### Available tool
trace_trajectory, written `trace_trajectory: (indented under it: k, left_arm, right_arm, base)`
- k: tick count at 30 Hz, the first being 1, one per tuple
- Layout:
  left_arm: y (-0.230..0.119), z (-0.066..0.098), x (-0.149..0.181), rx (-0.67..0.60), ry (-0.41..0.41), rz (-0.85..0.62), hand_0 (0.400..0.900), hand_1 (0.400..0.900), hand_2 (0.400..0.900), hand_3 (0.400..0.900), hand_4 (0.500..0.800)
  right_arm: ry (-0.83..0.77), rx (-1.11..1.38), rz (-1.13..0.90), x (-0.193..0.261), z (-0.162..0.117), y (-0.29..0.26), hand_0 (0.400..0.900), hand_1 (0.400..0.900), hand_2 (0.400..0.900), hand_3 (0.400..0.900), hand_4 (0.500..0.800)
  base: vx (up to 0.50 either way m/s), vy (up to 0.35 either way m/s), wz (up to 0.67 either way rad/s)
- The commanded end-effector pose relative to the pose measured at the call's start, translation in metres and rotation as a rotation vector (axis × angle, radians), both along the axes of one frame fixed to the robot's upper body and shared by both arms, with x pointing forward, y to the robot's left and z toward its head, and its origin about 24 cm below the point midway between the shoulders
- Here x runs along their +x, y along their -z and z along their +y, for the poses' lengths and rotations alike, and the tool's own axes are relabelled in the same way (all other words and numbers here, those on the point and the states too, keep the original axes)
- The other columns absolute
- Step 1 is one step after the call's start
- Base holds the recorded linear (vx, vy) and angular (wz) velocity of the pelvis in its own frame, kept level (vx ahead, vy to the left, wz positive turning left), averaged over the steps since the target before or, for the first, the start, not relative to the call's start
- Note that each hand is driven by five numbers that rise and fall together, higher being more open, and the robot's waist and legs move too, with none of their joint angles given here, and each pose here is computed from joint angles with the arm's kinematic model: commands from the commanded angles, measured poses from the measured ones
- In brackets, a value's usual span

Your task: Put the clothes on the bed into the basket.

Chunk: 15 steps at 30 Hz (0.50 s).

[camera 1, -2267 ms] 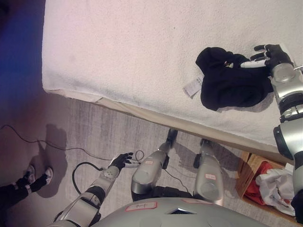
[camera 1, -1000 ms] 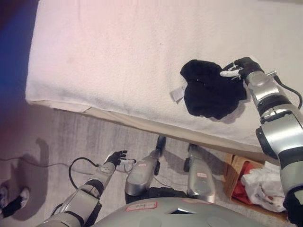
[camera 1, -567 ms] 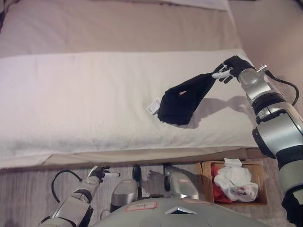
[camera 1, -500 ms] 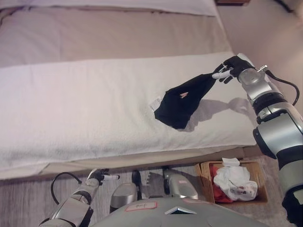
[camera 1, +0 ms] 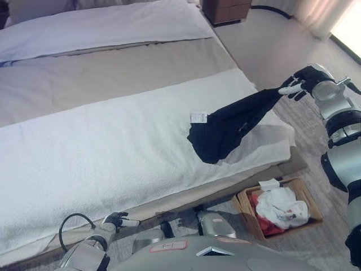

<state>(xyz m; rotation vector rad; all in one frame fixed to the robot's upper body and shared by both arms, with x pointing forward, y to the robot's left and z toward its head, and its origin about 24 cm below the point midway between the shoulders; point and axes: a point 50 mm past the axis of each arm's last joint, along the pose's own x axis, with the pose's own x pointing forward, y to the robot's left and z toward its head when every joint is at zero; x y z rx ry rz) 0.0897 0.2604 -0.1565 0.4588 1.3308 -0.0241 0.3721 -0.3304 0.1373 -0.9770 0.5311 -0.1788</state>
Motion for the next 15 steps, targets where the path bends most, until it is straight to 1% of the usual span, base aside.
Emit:
trace_trajectory:
  k: [1,7,15]
  left_arm:
    - [-0.010,0.033,-0.004,0.102,0.000,0.019,0.900,0.900,0.900,0.900,0.800]
    - [-0.010,0.034,-0.007,0.108,0.012,0.027,0.900,0.900,0.900,0.900,0.800]
    - [-0.011,0.037,-0.007,0.120,0.018,0.033,0.900,0.900,0.900,0.900,0.800]
  right_arm:
    - [0.124,-0.156,-0.190,-0.009,-0.042,-0.083,0.400,0.400,0.400,0.400,0.500]
    - [0.189,-0.195,-0.179,-0.024,-0.063,-0.088,0.400,0.400,0.400,0.400,0.500]
    - [0.246,-0.244,-0.184,-0.040,-0.083,-0.103,0.400,0.400,0.400,0.400,0.500]
  base:
    - [-0.030,0.048,-0.26]
    - [-0.031,0.035,-0.24]
    - [-0.025,0.019,-0.20]
